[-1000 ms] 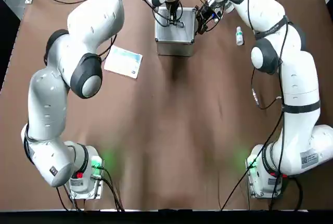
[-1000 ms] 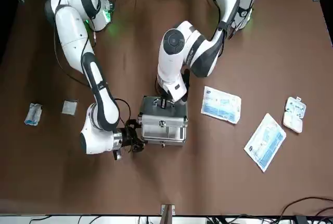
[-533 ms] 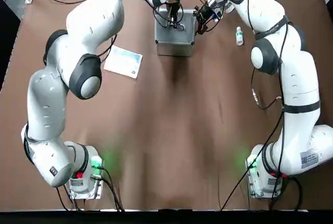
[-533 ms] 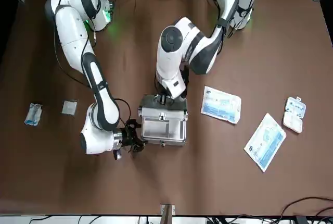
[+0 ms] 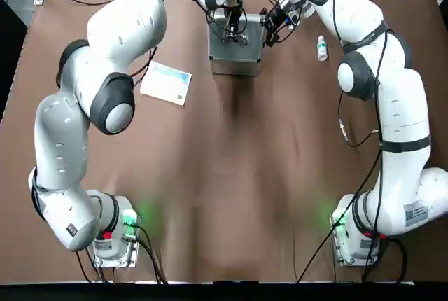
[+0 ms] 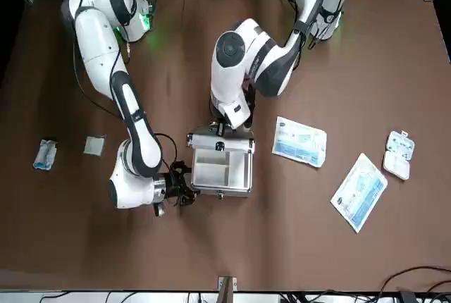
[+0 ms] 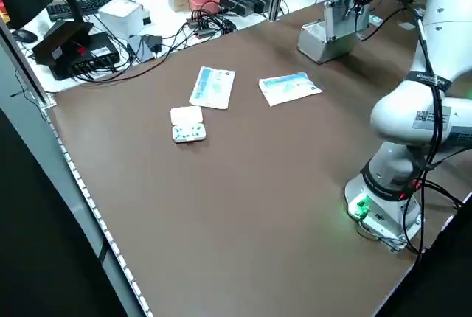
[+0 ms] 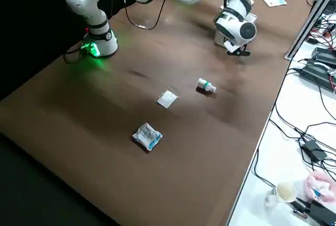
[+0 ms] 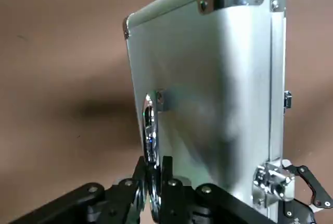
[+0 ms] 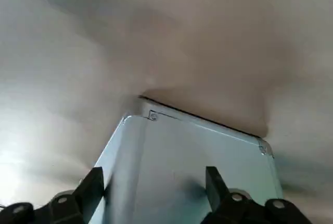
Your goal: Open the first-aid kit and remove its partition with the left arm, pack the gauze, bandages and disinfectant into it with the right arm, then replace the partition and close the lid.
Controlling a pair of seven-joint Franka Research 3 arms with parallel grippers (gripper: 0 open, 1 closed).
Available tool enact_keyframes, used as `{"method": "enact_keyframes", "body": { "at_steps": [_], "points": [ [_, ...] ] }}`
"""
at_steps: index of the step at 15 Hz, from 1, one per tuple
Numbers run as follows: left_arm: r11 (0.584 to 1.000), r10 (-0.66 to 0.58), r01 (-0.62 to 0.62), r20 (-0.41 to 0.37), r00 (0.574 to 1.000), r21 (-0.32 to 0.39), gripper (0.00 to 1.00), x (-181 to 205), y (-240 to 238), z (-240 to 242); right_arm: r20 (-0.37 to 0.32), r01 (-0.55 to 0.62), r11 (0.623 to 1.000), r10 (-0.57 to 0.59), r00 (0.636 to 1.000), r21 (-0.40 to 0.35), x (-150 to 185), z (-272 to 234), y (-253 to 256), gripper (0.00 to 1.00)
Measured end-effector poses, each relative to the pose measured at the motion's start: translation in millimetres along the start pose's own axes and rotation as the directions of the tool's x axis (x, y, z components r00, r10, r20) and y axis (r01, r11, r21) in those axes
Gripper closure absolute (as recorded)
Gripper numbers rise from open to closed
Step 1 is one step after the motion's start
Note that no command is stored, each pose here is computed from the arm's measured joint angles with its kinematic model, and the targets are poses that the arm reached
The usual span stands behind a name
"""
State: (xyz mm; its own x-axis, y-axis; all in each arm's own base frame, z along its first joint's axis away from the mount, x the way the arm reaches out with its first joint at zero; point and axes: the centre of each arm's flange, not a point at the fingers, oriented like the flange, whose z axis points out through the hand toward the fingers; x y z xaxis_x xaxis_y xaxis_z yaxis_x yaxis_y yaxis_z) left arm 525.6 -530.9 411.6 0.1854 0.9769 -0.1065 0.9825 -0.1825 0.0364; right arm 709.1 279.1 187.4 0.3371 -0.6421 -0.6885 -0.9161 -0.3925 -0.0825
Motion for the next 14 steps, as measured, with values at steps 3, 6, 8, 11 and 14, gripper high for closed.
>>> {"method": "enact_keyframes", "body": {
  "at_steps": [3,6,8,11,14],
  "points": [
    [1.0,0.004,-0.004,-0.005,1.0,0.015,0.86,-1.9,-4.7,1.1,0.0,0.0,1.0,0.0,1.0,0.0,0.1,0.2,0.1,0.15],
    [1.0,0.002,-0.002,-0.006,1.0,0.019,0.87,-2.5,-6.5,1.3,0.001,0.0,1.0,0.0,1.0,-0.001,0.1,0.3,0.2,0.15],
    [1.0,0.004,-0.004,-0.006,1.0,0.022,0.87,-2.9,-7.8,1.6,0.001,0.001,1.0,-0.001,1.0,-0.001,0.1,0.4,0.2,0.15],
    [0.997,0.036,-0.034,-0.029,0.999,0.07,0.79,-4.0,-17.7,12.2,0.0,0.002,1.0,-0.002,1.0,0.0,0.8,0.7,0.2,0.15],
    [0.996,0.044,-0.041,-0.033,0.998,0.083,0.67,-4.9,-21.0,16.4,0.0,0.003,1.0,-0.003,1.0,0.0,0.8,0.8,0.1,0.15]
  ]
}}
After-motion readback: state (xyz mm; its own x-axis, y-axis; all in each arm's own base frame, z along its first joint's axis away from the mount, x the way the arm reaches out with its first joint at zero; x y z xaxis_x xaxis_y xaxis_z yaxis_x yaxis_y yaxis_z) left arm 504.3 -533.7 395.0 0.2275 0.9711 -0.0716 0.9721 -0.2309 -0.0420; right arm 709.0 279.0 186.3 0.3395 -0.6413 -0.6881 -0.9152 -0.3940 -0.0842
